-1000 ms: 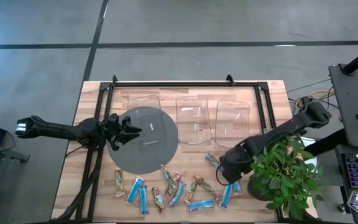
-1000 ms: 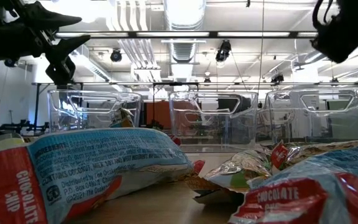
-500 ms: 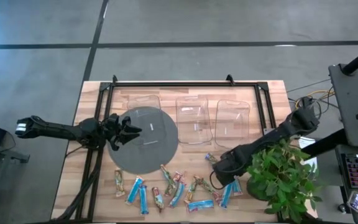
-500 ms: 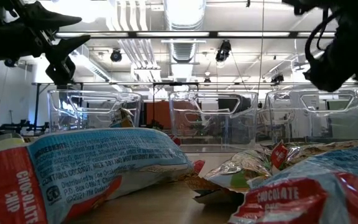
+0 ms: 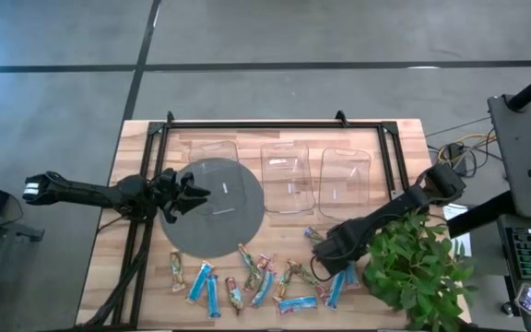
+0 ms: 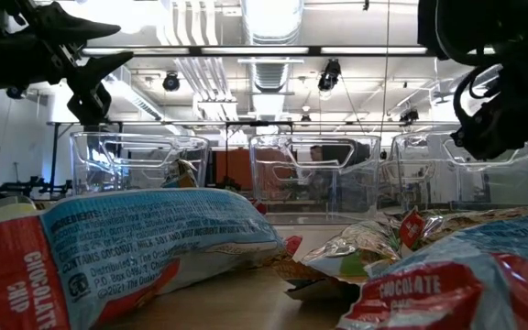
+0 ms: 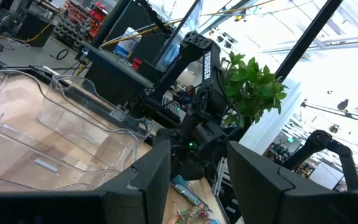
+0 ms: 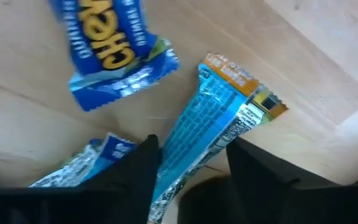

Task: Pick and place Granola Bars by type
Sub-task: Put the yellow granola bar into the middle transparent bin

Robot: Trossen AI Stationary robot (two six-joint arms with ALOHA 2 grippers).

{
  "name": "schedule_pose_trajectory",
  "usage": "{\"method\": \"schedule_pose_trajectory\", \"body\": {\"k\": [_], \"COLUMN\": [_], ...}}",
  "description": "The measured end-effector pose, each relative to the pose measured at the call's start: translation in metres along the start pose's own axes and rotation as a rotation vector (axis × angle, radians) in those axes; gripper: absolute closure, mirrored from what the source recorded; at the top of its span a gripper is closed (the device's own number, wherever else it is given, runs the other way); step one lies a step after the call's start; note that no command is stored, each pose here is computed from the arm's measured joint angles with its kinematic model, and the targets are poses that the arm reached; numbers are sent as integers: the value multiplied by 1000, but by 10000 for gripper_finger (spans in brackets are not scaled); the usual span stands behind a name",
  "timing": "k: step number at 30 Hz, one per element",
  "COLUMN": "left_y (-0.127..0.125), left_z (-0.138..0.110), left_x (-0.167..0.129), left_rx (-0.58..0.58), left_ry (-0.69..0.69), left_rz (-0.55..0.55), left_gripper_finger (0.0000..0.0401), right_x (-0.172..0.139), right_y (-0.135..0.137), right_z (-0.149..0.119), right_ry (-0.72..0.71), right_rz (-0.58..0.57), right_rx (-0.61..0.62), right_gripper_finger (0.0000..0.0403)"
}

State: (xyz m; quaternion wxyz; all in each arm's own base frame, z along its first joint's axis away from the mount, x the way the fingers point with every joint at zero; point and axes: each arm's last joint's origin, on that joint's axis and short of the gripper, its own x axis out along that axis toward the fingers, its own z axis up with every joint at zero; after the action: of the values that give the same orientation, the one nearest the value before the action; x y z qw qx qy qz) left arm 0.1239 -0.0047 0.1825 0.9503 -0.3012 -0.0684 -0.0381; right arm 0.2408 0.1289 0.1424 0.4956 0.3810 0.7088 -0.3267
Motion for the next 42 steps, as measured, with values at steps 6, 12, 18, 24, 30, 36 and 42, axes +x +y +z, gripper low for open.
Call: {"method": "schedule_pose_trajectory", "body": {"k": [6, 12, 18, 24, 30, 36, 42], "left_y": [0, 0, 0, 0, 0, 0, 0], "left_z": [0, 0, 0, 0, 0, 0, 0], "left_x": [0, 0, 0, 0, 0, 0, 0], "left_rx": [0, 0, 0, 0, 0, 0, 1], "left_ry": [0, 0, 0, 0, 0, 0, 0], "left_rz": [0, 0, 0, 0, 0, 1, 1], "left_gripper_finger": [259, 259, 259, 259, 259, 259, 259], "right_x": [4, -16, -70, -138, -187, -188, -168], "right_y": [-6, -6, -11, -27, -42, -42, -37], "right_z": [0, -7, -24, -26, 25, 110, 145], "right_ry": [26, 9, -21, -302, -714, -735, -684], "right_rz": [-17, 63, 298, 554, 635, 582, 492], "right_rx": [-13, -71, -216, -238, -92, -132, -170], "right_gripper_finger": [323, 360, 358, 358, 358, 356, 306]}}
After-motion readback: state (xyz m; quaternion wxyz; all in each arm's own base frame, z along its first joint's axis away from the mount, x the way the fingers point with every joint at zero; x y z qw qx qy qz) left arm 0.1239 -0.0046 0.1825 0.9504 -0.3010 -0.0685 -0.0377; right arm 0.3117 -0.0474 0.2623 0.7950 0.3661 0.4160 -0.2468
